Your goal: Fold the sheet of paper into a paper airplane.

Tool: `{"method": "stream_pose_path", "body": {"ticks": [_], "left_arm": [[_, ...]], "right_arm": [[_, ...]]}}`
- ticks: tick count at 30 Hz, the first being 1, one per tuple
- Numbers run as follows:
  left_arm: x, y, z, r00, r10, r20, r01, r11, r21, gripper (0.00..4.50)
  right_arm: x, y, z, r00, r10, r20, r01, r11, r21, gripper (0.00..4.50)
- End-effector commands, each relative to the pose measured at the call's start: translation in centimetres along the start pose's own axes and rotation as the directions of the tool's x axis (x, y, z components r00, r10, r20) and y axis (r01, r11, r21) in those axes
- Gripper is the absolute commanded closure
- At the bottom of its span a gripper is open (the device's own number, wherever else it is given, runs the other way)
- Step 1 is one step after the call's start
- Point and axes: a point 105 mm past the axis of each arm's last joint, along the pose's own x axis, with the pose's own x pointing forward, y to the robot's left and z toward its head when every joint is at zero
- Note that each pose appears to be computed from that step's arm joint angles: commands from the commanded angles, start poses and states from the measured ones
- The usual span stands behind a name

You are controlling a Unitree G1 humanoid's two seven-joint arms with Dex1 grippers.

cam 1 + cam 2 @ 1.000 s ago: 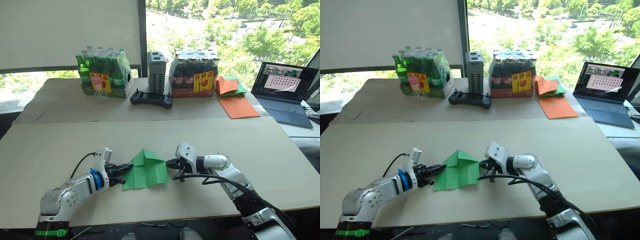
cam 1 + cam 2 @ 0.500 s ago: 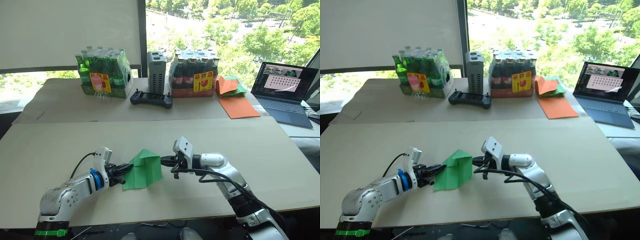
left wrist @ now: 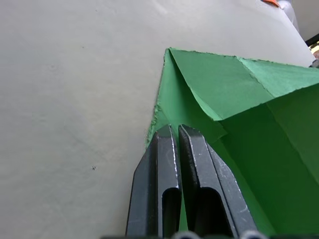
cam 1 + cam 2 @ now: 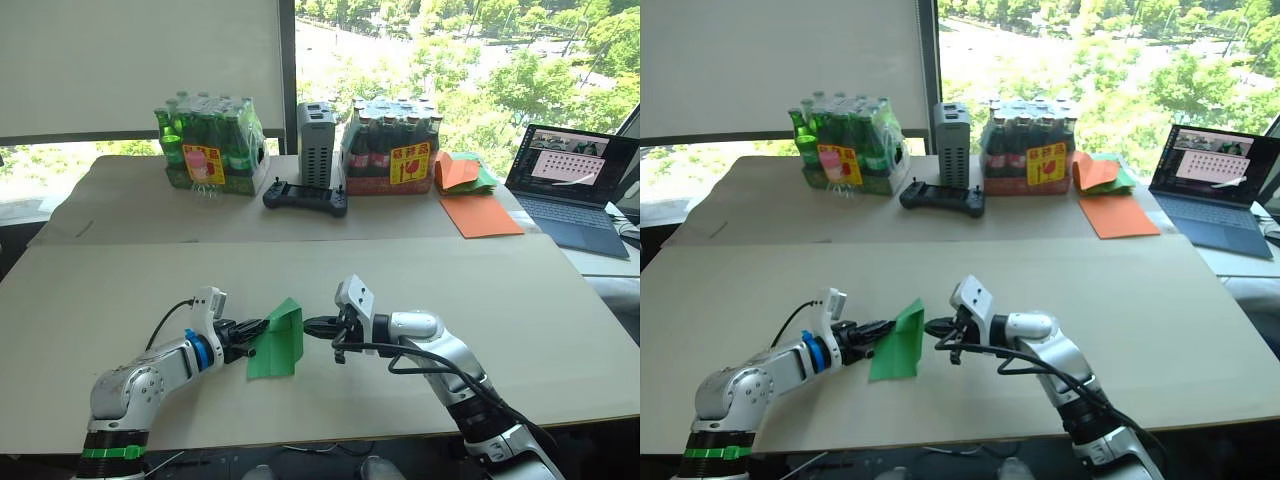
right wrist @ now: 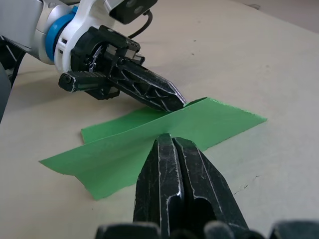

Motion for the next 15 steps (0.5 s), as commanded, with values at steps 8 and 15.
{"method": "stream_pose_path", "body": {"ticks": [8,15], "left_arm": [[0.7,-0.6,1.0,1.0,0.0,0.028,0.0,1.0,-0.009,4.26],[1.0,-1.3,1.0,0.999,-0.021,0.031,0.021,1.0,-0.007,4.26]], "right_arm": [[0.0,0.2,1.2,1.0,-0.003,0.026,0.004,0.999,-0.051,4.5],[0.1,0.3,1.2,1.0,0.001,0.024,0.0,0.999,-0.054,4.5]]}}
